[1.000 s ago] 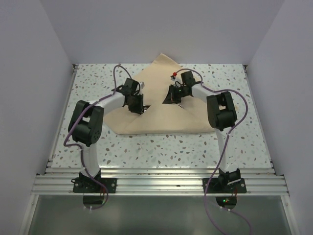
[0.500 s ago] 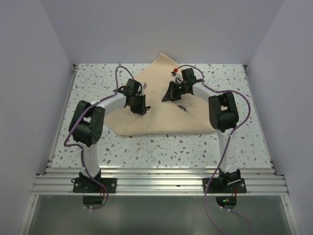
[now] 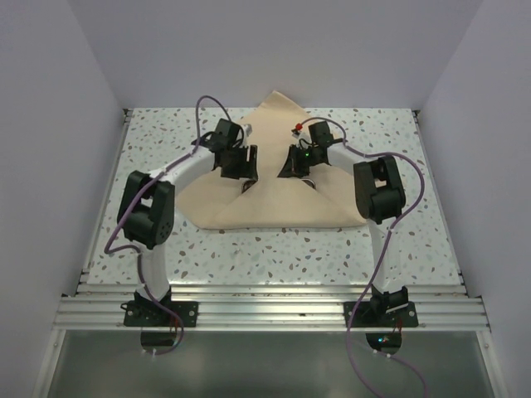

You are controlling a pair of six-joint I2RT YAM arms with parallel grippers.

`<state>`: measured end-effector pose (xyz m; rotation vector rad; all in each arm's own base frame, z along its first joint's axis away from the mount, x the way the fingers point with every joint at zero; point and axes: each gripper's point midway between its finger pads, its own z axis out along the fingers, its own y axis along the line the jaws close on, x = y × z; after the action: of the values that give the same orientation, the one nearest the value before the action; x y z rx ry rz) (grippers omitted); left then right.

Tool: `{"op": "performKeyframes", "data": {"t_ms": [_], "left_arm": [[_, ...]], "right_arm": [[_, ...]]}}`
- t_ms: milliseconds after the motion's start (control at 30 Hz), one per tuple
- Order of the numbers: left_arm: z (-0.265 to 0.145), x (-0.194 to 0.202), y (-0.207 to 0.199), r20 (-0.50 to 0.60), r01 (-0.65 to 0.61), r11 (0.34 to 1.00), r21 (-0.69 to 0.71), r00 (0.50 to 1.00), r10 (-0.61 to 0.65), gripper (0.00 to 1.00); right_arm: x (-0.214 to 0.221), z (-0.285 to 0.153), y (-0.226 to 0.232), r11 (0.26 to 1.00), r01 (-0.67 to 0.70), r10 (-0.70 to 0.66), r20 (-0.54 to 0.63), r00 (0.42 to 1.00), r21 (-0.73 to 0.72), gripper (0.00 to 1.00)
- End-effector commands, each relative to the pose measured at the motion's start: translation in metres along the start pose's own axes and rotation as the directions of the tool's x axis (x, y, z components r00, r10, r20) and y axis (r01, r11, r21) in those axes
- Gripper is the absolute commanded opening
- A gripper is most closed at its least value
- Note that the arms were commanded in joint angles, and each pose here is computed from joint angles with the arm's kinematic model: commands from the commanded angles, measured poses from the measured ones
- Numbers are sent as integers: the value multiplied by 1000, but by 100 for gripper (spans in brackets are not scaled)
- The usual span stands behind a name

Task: Prepare the surgical pack

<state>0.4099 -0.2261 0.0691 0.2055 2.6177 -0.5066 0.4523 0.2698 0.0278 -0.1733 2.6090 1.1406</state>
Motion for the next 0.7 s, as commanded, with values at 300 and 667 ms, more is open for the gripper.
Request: {"op": "performKeyframes", "data": {"t_ms": [300,667], "left_arm": [[-70,-43,84,173,211,964,-164,968,-182,71],[-107,-25,237,370,575,789,-218,797,-478,75]], "right_arm": [[6,-6,-6,999,24,-22,-38,999,41,2],[7,-6,-4,999,5,-4,-39,999,39,1]]}}
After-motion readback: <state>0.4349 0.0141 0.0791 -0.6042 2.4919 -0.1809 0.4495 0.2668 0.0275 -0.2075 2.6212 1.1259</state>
